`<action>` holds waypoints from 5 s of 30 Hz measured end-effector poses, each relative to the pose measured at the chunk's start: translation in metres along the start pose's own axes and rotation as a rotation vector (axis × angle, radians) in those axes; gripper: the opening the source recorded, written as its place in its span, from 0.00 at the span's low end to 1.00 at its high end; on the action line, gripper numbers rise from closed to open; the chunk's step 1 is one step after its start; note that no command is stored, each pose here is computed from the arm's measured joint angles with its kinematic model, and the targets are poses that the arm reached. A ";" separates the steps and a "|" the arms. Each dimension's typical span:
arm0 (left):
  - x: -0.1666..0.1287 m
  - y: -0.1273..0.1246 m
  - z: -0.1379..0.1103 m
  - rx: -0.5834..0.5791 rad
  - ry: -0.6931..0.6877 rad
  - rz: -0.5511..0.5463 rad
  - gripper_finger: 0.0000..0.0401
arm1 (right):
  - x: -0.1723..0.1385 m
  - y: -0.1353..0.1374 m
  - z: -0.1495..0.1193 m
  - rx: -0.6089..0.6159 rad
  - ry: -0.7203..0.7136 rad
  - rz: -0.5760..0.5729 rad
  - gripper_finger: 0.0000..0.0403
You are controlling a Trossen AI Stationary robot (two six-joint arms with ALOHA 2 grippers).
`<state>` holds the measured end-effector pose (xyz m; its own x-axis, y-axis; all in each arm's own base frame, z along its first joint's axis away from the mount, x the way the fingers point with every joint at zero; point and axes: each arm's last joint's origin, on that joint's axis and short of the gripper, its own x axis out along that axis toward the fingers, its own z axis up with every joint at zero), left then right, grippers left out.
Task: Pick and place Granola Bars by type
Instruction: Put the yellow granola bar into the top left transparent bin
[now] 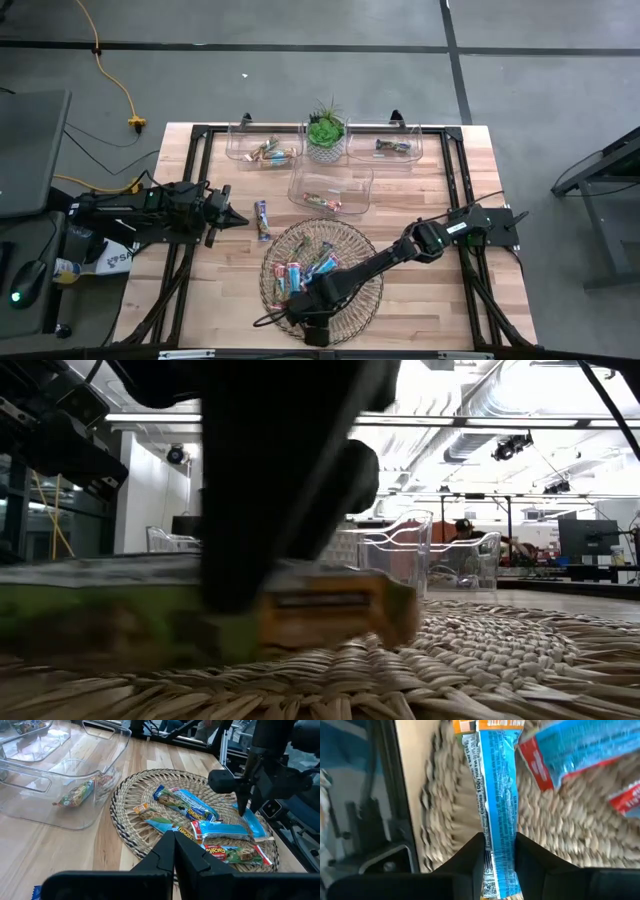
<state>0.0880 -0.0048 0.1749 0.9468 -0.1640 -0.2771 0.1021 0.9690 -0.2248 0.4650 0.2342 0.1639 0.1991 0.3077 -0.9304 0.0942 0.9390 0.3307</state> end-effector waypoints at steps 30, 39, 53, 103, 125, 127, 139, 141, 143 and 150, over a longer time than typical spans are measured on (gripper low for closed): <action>0.000 0.000 0.000 0.000 0.000 0.000 0.00 | -0.003 0.005 0.015 0.032 -0.068 0.174 0.32; 0.000 0.000 0.000 0.000 0.000 0.000 0.00 | 0.003 0.018 0.008 0.004 -0.147 0.089 0.52; 0.000 0.000 0.000 0.000 0.000 0.000 0.00 | 0.043 0.036 -0.008 -0.025 -0.275 -0.057 0.56; 0.000 0.000 0.000 0.000 0.000 0.000 0.00 | 0.000 0.008 0.055 0.102 -0.369 0.347 0.13; 0.000 0.000 0.000 0.000 0.000 0.000 0.00 | -0.085 -0.016 0.121 0.014 -0.926 0.973 0.12; 0.000 0.000 0.000 0.000 0.000 0.000 0.00 | -0.086 -0.018 0.122 0.014 -0.930 0.971 0.12; 0.000 0.000 0.000 0.000 -0.001 0.000 0.00 | -0.112 -0.027 0.127 -0.103 -1.142 0.952 0.12; 0.000 0.000 0.000 0.000 0.000 0.000 0.00 | -0.126 -0.029 0.128 -0.144 -1.192 0.927 0.12; 0.000 0.000 0.000 0.000 0.000 0.000 0.00 | -0.143 -0.030 0.128 -0.188 -1.246 0.906 0.12; 0.000 0.000 0.000 0.000 0.000 0.000 0.00 | -0.204 -0.038 0.123 -0.333 -1.381 0.785 0.12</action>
<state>0.0880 -0.0047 0.1750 0.9468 -0.1637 -0.2772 0.1017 0.9691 -0.2247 0.5406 0.1170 0.3601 0.7882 0.5092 0.3457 -0.6150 0.6721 0.4123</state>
